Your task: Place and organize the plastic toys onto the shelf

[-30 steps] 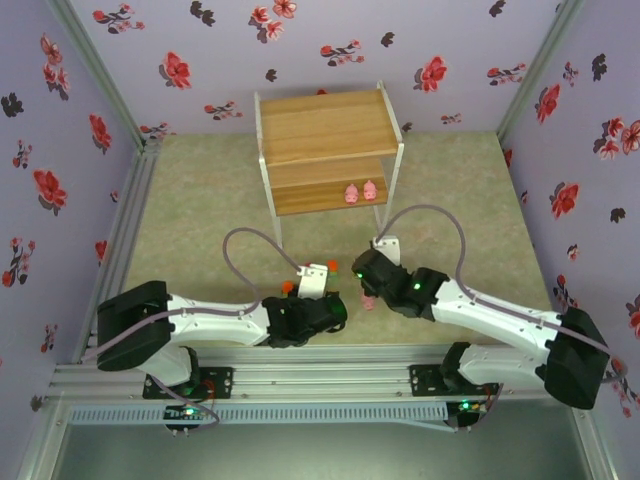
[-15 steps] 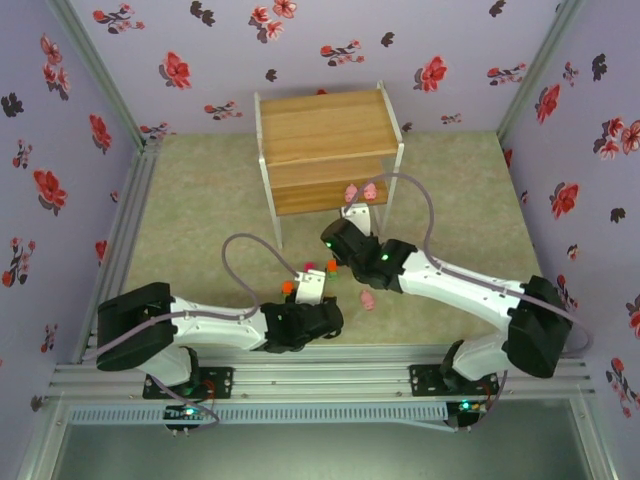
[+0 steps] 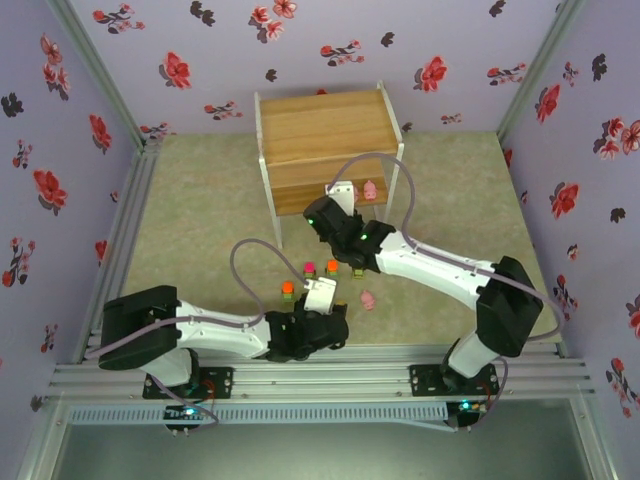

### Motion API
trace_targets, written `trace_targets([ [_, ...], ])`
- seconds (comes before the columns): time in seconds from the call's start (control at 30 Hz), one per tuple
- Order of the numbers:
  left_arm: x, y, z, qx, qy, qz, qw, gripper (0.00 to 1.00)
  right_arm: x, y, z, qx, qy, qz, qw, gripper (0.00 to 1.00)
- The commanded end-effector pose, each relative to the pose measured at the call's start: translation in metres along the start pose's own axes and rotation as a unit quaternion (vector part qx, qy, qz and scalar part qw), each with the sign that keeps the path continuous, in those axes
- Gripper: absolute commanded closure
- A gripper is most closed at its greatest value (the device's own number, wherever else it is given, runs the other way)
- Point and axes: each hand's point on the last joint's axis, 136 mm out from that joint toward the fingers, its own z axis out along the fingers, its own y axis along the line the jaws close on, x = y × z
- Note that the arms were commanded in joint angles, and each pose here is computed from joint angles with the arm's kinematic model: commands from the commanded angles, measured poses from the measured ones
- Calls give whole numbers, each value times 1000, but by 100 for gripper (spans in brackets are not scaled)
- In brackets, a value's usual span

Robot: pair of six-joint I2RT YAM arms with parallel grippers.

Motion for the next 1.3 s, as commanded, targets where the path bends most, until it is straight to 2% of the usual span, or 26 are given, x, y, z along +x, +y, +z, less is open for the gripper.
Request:
trace_targets([
  [0.0, -3, 3, 0, -14, -24, 13, 1000, 44, -23, 1, 7, 7, -29, 20, 999, 72],
  [0.47, -2, 3, 0, -14, -25, 14, 999, 44, -42, 7, 22, 5, -45, 46, 998, 70],
  [1.27, -1, 4, 0, -18, -24, 15, 999, 44, -32, 2, 45, 16, -27, 59, 998, 68],
])
